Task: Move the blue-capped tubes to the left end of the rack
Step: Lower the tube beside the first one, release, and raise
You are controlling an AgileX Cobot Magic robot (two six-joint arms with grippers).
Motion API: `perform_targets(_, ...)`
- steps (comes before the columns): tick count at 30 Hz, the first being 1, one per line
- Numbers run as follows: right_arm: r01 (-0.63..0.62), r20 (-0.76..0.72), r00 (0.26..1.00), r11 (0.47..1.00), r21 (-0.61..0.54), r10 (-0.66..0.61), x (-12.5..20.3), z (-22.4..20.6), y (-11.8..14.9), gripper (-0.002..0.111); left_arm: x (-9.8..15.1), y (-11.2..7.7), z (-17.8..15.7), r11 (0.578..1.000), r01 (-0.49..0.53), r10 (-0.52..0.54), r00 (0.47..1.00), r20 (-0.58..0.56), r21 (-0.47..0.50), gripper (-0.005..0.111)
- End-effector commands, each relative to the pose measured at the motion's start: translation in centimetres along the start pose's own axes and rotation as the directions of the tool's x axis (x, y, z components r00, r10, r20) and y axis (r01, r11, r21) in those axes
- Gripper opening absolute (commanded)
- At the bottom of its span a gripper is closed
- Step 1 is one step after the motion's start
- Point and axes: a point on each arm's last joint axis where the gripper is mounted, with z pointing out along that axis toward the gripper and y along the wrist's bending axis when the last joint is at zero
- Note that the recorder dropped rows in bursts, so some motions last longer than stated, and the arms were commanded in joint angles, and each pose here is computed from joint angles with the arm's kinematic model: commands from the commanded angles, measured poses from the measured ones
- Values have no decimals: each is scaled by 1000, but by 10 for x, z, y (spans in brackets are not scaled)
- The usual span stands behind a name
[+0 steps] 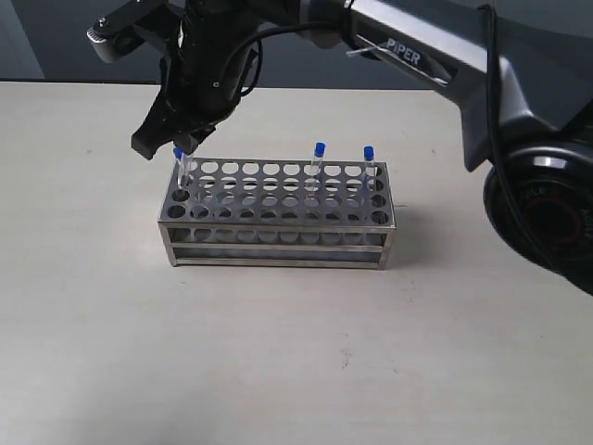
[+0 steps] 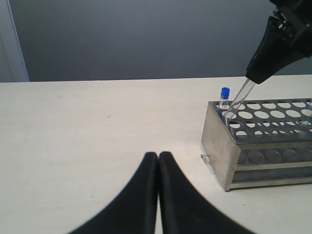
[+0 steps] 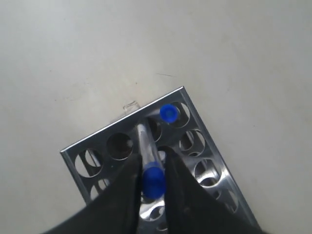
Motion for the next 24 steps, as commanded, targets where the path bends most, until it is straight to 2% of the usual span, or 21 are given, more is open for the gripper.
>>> perform_targets(1,4,-3,1000,999,-32,-4,0,12,2,-1,-2,0,0,1000,-1,1,1000,9,4,1)
perform_targets(4,-6,-17,1000,999,-50,5,2,23,3,-1,-2,0,0,1000,-1,1,1000,9,4,1)
perform_targets(11,-35,66,997,992,-122,43,-5,27,9,-1,-2,0,0,1000,-1,1,1000,9,4,1)
perform_targets(13,-24,58,998,993,-115,31,-5,28,9,-1,-2,0,0,1000,-1,1,1000,9,4,1)
perform_targets(18,10,8,1000,1000,-18,-10,0,28,3,-1,-2,0,0,1000,-1,1,1000,9,4,1)
perform_targets(24,-25,39,999,996,-86,29,-3,28,9,-1,-2,0,0,1000,-1,1,1000,9,4,1)
